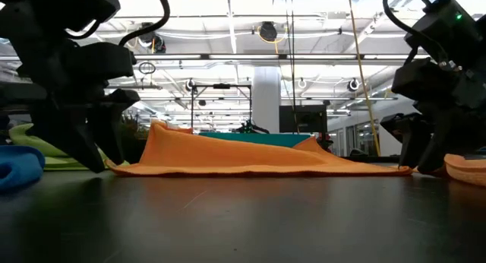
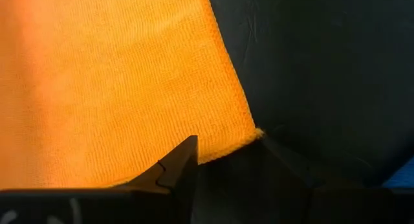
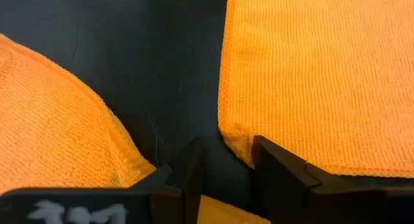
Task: Fold microfiber towels
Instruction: Fold the top orange microfiber cloth
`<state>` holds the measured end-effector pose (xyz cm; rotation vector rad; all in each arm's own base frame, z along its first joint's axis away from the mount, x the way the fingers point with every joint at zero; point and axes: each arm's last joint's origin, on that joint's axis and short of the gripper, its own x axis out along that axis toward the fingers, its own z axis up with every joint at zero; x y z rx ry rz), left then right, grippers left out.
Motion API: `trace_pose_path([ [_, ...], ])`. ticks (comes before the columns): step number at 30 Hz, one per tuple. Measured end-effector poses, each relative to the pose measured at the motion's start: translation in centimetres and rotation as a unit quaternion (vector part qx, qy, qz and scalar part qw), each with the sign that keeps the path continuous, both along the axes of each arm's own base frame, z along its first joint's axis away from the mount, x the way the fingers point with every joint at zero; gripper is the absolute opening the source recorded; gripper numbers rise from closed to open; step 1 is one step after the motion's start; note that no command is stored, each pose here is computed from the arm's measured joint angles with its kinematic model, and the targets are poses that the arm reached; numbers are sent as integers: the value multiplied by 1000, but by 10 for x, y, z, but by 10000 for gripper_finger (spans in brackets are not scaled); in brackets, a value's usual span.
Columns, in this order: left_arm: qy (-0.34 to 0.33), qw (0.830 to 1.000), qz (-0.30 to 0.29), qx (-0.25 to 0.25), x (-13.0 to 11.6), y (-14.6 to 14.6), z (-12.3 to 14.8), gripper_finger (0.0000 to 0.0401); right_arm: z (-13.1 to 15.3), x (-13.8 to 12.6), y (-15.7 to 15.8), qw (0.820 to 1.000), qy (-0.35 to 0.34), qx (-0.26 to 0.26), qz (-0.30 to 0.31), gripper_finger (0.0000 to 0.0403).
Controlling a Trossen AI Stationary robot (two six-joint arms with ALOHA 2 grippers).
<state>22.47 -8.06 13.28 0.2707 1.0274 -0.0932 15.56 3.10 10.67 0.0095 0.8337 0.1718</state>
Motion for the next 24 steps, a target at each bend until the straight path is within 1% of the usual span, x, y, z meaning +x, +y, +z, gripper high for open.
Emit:
trace_pose_path([
  [8,9,1000,-7,12,6,-2,-14,154,-3,3,0,1000,3,-13,-6,125],
  [11,4,1000,-5,18,7,-3,-14,149,-7,5,0,1000,7,-16,-10,116],
  [13,3,1000,-8,19,7,-3,-14,134,-8,6,0,1000,7,-17,-11,99],
  [15,4,1000,-11,18,7,-3,-14,110,-9,6,0,1000,6,-16,-12,73],
  [19,10,1000,-16,7,7,-3,-15,36,-7,7,0,1000,0,-10,-10,13],
  [20,11,1000,-17,4,7,-4,-15,19,-7,7,1,1000,-1,-8,-10,8],
  [21,10,1000,-14,0,7,-4,-14,11,-6,7,1,1000,-3,-4,-14,7],
  [24,0,1000,-6,-10,6,-7,-9,10,-3,5,1,1000,-8,15,-22,11],
])
